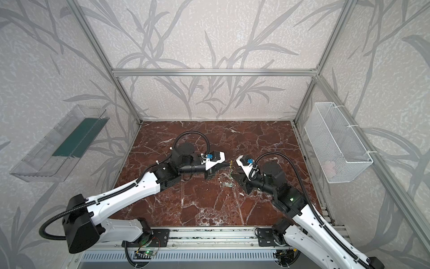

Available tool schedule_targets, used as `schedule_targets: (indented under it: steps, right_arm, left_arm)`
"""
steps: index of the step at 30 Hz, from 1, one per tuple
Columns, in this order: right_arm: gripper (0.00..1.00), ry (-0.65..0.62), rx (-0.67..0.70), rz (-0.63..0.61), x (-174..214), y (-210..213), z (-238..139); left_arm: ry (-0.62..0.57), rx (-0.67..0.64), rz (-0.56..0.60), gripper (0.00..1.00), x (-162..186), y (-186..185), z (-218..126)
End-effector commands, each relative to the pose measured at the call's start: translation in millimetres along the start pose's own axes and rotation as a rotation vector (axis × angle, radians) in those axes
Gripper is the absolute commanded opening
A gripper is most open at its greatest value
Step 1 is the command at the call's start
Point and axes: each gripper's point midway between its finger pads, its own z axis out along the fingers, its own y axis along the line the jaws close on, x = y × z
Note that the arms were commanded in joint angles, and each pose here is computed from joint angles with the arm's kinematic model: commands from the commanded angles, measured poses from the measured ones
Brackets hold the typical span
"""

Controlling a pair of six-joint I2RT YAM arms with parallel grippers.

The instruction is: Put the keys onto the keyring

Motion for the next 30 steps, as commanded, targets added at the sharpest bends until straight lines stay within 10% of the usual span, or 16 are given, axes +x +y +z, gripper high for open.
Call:
schedule_targets:
  steps: [1,30]
  right_arm:
    - [0.36,-0.078,-0.008,0.003,-16.3,0.9,0.3]
    - [0.33,-0.125,0.028,-0.032,-34.0,-8.1,11.3]
  left_arm:
    - [-0.119,-0.061,-0.023,0.0,-31.5,10.3,-11.1]
    - [-0.179,-0.074,-0.104,0.0,-42.0,14.3,-12.2]
